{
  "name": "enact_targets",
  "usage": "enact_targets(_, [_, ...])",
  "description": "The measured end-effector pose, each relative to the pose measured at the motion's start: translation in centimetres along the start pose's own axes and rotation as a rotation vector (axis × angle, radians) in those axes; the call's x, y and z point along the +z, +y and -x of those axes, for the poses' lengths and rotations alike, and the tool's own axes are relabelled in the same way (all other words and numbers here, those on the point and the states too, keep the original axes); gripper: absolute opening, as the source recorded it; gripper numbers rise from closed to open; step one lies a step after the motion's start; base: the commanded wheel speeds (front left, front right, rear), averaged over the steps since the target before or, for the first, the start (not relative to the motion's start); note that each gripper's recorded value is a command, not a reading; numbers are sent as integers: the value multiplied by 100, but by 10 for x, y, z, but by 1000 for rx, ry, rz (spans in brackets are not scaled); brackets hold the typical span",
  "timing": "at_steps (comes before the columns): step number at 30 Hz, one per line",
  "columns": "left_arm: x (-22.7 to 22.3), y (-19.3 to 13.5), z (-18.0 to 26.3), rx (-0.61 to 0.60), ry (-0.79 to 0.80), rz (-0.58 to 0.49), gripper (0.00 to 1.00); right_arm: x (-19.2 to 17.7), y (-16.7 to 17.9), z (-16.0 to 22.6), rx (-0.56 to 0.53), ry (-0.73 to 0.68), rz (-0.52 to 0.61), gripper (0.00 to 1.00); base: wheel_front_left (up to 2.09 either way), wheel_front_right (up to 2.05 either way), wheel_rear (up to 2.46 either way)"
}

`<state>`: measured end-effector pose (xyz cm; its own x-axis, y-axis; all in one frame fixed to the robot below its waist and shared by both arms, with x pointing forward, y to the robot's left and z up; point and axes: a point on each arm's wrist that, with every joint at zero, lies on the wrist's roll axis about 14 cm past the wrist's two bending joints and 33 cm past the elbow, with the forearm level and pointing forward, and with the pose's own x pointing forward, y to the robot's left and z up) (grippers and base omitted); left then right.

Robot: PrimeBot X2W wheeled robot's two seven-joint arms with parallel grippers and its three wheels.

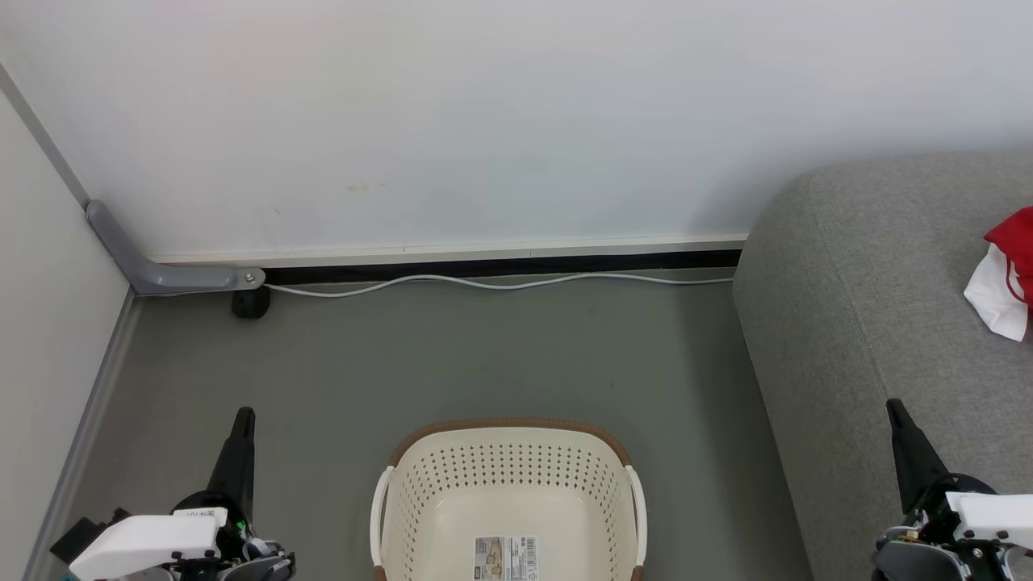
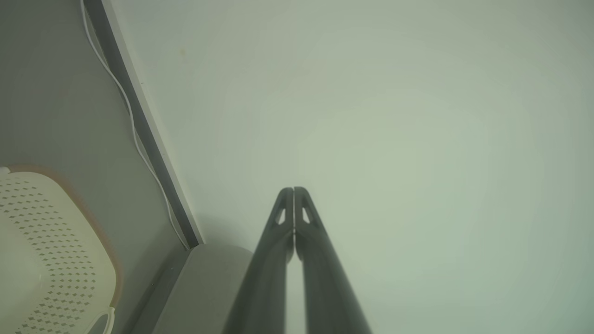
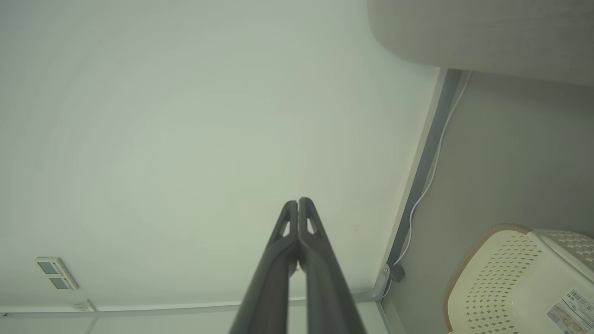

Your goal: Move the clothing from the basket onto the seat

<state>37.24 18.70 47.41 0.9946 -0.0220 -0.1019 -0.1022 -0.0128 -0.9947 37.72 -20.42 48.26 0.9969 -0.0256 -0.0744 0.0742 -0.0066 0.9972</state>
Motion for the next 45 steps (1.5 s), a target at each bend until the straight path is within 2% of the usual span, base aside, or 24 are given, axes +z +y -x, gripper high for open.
enact_targets(45, [0, 0, 0, 0, 0, 0, 0, 0, 0, 0, 0, 0, 0, 0, 0, 0, 0])
